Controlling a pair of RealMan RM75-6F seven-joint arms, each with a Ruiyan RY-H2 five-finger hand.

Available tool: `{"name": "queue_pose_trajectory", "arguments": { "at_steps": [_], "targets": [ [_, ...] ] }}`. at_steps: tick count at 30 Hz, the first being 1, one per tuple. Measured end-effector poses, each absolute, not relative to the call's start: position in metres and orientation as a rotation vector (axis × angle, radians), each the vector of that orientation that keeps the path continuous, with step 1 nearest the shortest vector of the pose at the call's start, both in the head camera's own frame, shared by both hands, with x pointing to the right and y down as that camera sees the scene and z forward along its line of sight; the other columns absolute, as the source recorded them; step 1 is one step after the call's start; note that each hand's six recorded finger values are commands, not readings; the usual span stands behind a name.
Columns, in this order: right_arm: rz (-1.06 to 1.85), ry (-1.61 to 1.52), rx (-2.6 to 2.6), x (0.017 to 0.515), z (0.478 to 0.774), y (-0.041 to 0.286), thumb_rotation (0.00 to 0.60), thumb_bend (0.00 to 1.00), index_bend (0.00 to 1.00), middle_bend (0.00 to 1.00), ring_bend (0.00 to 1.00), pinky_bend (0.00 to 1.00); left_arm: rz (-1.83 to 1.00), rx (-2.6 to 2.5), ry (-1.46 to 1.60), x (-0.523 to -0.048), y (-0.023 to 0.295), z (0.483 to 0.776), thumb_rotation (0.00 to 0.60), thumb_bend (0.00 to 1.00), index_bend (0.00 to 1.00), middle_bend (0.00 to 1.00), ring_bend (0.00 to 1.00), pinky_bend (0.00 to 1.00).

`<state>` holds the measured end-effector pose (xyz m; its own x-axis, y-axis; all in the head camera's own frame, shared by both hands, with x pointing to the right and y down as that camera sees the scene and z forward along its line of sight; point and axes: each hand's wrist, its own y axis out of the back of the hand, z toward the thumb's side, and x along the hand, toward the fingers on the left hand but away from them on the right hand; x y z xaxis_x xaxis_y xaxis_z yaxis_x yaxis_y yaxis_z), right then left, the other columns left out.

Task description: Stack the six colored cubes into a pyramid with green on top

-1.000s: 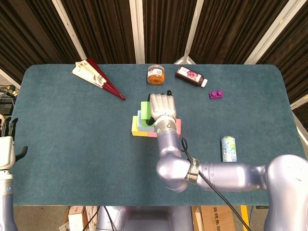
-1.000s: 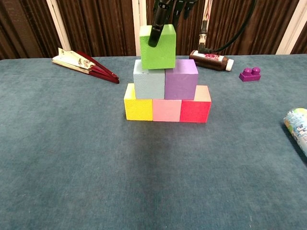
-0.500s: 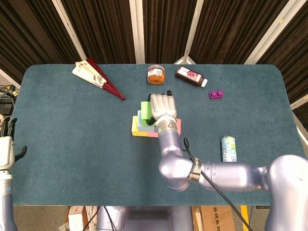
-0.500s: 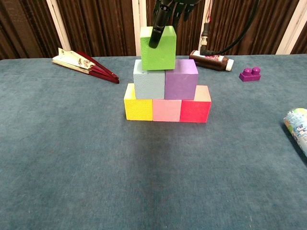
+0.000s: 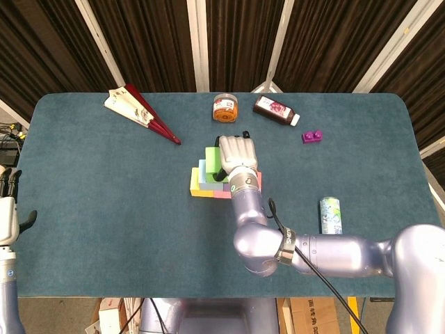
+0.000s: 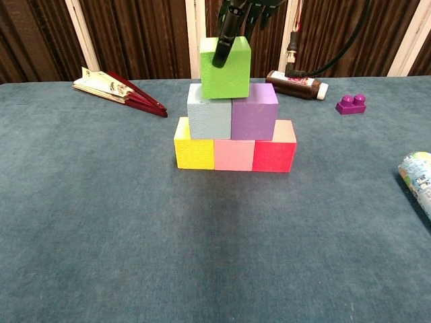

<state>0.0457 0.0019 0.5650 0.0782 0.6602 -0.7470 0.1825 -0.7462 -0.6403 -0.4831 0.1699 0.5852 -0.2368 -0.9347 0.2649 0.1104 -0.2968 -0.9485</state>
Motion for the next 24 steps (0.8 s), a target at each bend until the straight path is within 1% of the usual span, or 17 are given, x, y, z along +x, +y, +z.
{"name": "queue_pose_trajectory", "arguments": {
  "at_steps": [10, 24],
  "targets": [
    [1.706, -0.842, -1.989, 0.0499, 0.5648, 0.0007, 0.600, 0.35, 0.44, 0.35, 0.19, 0.00, -1.654, -1.192, 1.096, -0.4812, 0.1704, 0.5867, 0.600, 0.31, 0.10, 0.05, 0.00, 0.00],
    [1.706, -0.824, -1.995, 0.0507, 0.5656, 0.0024, 0.600, 0.35, 0.39, 0.32, 0.16, 0.00, -1.655, -1.188, 1.101, -0.4818, 0.1701, 0.5861, 0.600, 0.31, 0.10, 0.05, 0.00, 0.00]
  ]
}}
